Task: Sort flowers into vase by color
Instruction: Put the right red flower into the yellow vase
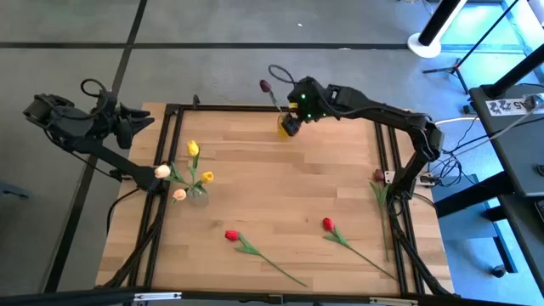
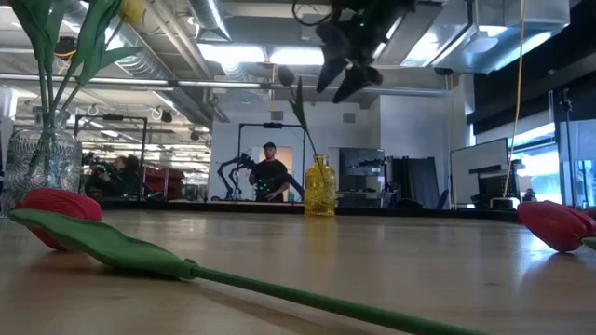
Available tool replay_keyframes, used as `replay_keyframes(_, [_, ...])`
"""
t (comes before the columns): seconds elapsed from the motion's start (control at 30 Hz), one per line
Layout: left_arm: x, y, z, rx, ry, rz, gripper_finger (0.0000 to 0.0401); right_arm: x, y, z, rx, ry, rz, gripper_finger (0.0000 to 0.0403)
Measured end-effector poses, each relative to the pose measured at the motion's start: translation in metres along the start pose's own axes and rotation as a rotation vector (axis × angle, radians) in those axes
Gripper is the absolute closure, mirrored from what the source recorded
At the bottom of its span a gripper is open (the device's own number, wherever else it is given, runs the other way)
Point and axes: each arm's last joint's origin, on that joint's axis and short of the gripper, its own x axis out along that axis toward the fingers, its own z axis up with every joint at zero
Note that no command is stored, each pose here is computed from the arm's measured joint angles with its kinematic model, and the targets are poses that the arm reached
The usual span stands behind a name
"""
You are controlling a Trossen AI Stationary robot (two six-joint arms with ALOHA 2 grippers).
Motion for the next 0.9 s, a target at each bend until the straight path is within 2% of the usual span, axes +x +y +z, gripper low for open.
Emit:
replay_keyframes(0.33, [0.000,-0.001,-0.003,0.032,0.072,-0.051,0.0222,-0.006,0.050,-0.052,-0.013,0.331,-0.005,0.0127])
replay_keyframes(0.53, [0.000,-0.001,-0.003,0.047,0.073,-0.053,0.0222,-0.013,0.091,-0.095,-0.116,0.492,-0.008,0.0127])
replay_keyframes(0.63, [0.000,-0.001,-0.003,0.066,0.074,-0.055,0.0222,-0.012,0.112,-0.126,-0.152,0.585,0.026,0.0127])
replay_keyframes(0.73, [0.000,-0.001,-0.003,0.080,0.074,-0.055,0.0222,-0.008,0.129,-0.168,-0.177,0.740,0.063,0.0127])
replay_keyframes(0.9, [0.000,-0.001,-0.003,0.091,0.072,-0.054,0.0222,-0.011,0.150,-0.237,-0.103,0.954,0.046,0.0127])
